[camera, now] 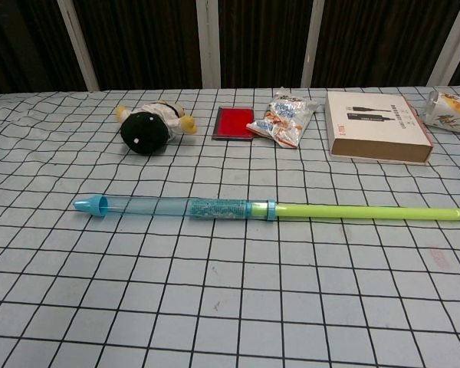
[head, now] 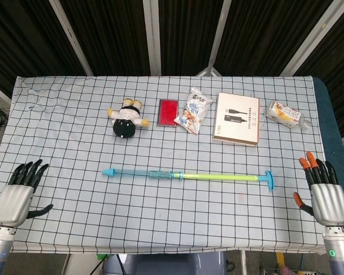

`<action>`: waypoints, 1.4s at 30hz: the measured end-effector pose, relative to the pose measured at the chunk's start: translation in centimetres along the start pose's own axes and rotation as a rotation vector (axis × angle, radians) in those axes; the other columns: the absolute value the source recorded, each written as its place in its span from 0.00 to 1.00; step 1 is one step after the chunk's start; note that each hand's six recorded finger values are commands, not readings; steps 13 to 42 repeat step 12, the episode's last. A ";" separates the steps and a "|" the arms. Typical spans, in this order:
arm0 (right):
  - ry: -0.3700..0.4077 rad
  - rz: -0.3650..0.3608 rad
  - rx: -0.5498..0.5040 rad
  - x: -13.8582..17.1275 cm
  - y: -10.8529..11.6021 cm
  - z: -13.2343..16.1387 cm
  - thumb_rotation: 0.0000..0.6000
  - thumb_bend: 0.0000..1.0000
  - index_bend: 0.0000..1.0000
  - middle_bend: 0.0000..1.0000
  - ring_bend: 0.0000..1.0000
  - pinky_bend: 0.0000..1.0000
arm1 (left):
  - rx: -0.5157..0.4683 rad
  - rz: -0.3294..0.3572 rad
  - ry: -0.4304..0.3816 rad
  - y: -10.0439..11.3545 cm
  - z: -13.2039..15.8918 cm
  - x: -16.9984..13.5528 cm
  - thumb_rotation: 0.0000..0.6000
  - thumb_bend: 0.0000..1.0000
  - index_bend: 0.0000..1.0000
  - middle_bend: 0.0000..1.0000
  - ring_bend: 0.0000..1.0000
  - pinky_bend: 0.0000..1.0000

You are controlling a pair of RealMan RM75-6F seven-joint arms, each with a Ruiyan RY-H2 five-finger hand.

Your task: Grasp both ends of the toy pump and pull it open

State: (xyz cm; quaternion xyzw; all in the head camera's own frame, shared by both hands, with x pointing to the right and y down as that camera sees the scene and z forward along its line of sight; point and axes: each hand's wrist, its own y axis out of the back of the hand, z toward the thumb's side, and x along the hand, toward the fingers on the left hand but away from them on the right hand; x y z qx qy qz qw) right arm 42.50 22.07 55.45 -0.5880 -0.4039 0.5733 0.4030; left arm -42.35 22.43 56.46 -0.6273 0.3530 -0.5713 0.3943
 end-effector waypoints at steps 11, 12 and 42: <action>-0.048 0.006 -0.027 2.0 0.6 -2.2 1.00 0.35 0.00 0.00 0.00 0.00 | 0.061 0.104 0.033 0.7 -3.5 -0.5 1.00 0.13 0.00 0.00 0.00 0.00; -0.052 0.012 -0.026 1.9 0.5 -2.2 1.00 0.35 0.00 0.00 0.00 0.00 | 0.053 0.107 0.031 0.7 -3.5 -0.4 1.00 0.13 0.00 0.00 0.00 0.00; -0.052 0.012 -0.026 1.9 0.5 -2.2 1.00 0.35 0.00 0.00 0.00 0.00 | 0.053 0.107 0.031 0.7 -3.5 -0.4 1.00 0.13 0.00 0.00 0.00 0.00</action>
